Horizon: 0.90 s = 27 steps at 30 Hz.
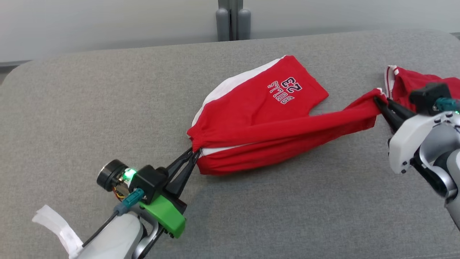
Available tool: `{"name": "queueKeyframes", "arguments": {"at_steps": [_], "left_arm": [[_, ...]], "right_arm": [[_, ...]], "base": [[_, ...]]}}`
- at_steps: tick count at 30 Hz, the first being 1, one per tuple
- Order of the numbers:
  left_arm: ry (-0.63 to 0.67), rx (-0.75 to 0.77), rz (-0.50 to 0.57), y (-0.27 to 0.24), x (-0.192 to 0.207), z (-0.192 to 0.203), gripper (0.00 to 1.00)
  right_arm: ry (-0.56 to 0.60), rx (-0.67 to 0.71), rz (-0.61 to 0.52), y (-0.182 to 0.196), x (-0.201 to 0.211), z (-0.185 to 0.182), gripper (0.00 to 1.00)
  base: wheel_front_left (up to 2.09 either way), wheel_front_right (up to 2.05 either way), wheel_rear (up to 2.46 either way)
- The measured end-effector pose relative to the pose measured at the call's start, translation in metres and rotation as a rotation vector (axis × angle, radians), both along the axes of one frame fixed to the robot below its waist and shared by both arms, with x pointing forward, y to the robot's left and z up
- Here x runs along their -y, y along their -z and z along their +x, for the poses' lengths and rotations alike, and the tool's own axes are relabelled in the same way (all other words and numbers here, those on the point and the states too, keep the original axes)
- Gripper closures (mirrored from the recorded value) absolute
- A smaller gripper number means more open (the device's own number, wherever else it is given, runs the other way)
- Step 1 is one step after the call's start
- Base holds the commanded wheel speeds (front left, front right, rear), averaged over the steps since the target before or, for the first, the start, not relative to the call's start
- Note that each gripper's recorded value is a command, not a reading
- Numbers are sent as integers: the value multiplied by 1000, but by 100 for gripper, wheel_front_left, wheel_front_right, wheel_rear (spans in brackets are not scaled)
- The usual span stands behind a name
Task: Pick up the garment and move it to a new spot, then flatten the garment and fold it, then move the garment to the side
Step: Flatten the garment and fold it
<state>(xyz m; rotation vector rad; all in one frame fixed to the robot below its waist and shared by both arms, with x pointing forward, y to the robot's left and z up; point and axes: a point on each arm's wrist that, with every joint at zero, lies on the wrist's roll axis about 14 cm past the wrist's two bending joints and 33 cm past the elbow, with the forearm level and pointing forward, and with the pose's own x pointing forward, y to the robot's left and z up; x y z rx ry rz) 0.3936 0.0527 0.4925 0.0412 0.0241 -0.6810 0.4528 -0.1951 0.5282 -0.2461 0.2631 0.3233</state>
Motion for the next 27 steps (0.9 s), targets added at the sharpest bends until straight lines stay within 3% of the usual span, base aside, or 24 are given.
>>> {"name": "queueKeyframes", "arguments": {"at_steps": [14, 27], "left_arm": [[-80, -50, -7, 19, -10, 54, 100], [-159, -115, -15, 43, -22, 87, 100]], "right_arm": [[-87, -103, -100, 12, -40, 106, 100], [-124, -252, -144, 71, -73, 170, 100]], "base": [[0, 0, 0], [0, 0, 0]]}}
